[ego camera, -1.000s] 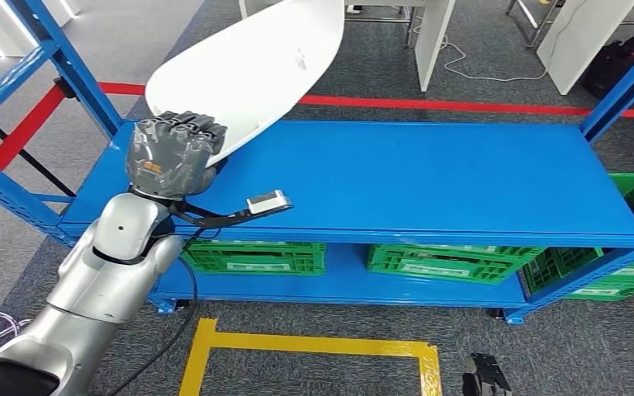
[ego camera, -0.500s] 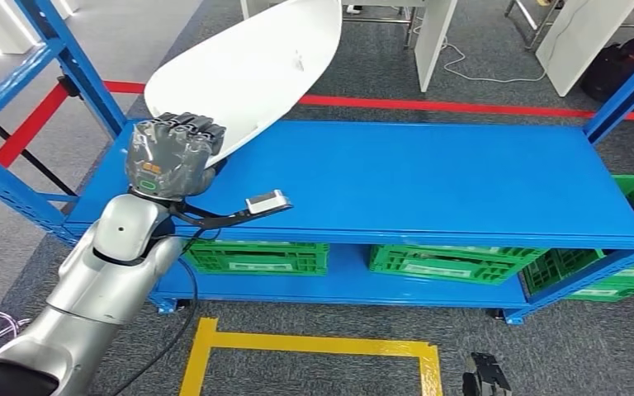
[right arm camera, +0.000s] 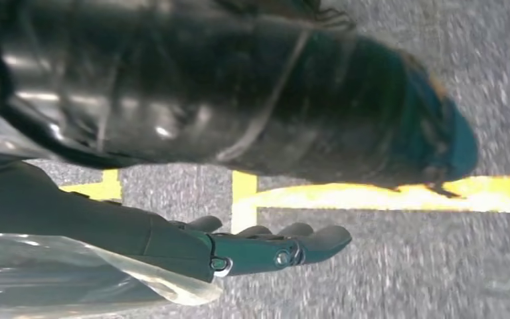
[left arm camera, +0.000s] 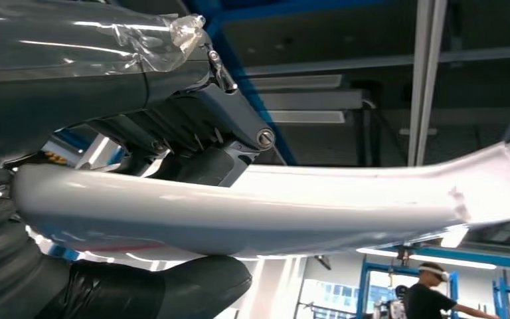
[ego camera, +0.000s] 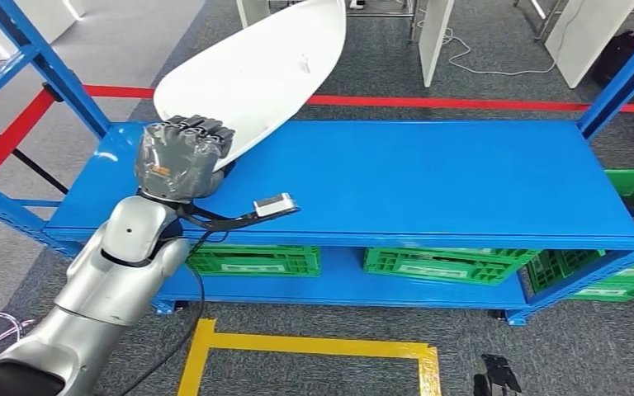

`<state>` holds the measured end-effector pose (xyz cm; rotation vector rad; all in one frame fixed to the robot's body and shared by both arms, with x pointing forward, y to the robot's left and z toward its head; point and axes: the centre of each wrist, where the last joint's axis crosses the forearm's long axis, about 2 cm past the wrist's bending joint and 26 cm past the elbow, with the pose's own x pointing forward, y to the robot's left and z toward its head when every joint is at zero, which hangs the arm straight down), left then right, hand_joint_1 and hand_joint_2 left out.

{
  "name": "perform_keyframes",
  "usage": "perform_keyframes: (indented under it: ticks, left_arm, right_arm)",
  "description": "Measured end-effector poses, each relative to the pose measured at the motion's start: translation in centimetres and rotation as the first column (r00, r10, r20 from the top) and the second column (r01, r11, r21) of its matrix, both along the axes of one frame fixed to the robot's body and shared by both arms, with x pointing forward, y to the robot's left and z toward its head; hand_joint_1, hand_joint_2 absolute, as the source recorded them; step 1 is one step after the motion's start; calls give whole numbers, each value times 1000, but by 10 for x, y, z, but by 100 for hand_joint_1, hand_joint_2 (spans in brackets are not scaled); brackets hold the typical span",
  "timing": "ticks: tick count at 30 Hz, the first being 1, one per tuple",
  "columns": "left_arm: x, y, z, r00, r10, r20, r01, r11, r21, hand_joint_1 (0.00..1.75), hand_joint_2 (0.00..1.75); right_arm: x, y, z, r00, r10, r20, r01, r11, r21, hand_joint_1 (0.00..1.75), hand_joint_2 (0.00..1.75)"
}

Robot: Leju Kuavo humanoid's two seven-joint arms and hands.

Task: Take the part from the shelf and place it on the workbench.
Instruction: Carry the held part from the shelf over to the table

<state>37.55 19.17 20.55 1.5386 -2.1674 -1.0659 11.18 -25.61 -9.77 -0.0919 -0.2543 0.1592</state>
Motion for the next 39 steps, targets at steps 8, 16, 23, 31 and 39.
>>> perform_keyframes:
  ticks: [8,16,23,31,39]
  left_arm:
    - [-3,-1,-5,1000,3,-14,-3,1000,0,175,175]
    - [-18,-1,-13,1000,-13,-11,13,1000,-3,175,175]
    - [-40,12,-30,999,17,-36,-18,1000,-24,175,175]
    - [-60,29,-35,999,29,-19,-30,999,-23,175,175]
    - [-64,33,-29,1000,27,8,-27,999,-24,175,175]
  right_arm:
    - [5,-3,1,999,-33,14,34,999,-21,0,0]
    - [9,-19,1,991,-134,27,135,990,-46,0,0]
    - [-7,-29,-3,972,-235,9,235,969,-71,0,0]
    - [-23,-35,-6,963,-269,-9,267,960,-80,0,0]
    - [-23,-35,-6,965,-261,-9,260,963,-70,0,0]
